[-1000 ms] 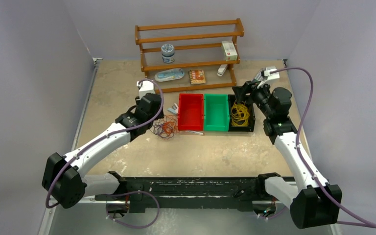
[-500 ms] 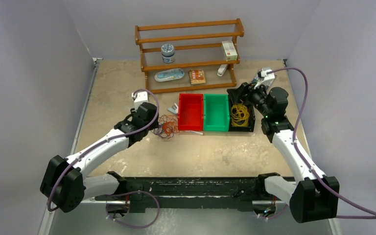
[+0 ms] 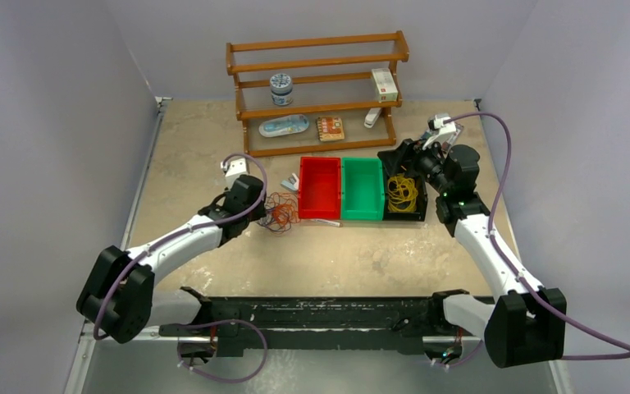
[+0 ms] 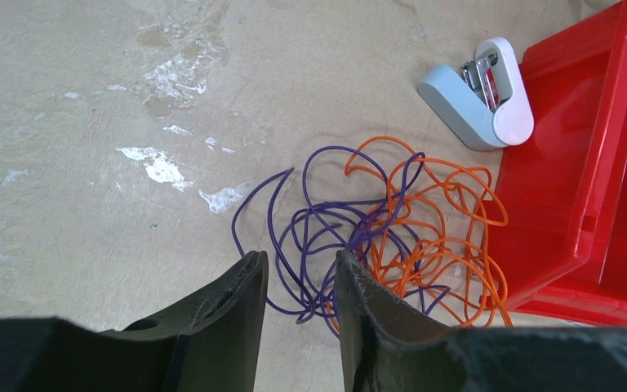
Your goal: Untangle the cables
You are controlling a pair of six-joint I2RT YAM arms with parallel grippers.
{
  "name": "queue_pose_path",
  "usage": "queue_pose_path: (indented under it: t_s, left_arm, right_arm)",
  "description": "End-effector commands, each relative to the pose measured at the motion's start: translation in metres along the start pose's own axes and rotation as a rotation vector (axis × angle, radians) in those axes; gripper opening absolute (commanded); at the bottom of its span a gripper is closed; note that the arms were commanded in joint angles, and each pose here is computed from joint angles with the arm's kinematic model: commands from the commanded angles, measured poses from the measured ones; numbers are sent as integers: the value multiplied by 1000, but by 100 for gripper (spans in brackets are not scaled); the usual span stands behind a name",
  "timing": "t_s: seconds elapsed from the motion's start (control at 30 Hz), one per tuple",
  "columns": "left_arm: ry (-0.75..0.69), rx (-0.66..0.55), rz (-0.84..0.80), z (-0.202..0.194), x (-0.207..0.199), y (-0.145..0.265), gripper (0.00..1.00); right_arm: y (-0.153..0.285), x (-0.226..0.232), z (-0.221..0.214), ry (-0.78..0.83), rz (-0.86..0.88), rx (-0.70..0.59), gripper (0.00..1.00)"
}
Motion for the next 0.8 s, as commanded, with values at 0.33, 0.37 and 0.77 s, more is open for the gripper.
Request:
queue_pose_path:
  t_s: [0.33,0.37,0.77]
  left_arm:
    - [45,-47,14,10,0,-16,10]
    - [42,-48,14,12,-1,-16,8]
    - [12,-151,-15,64,-10,25,0]
  right_arm:
    - [2,10,20,23,40,-70,79]
    - [2,9,21,25,36,-75,79]
    - [25,15,48,128,-3,-237,83]
Point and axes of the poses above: each gripper's point midway between its finger pads, its own y axis back along the fingers, its own x axis along the line the jaws close on, z = x × y, the point moved 5 cm from there along y, back along the fingers, and after that the axes turned 1 degree about y, right-handed, at the moved point
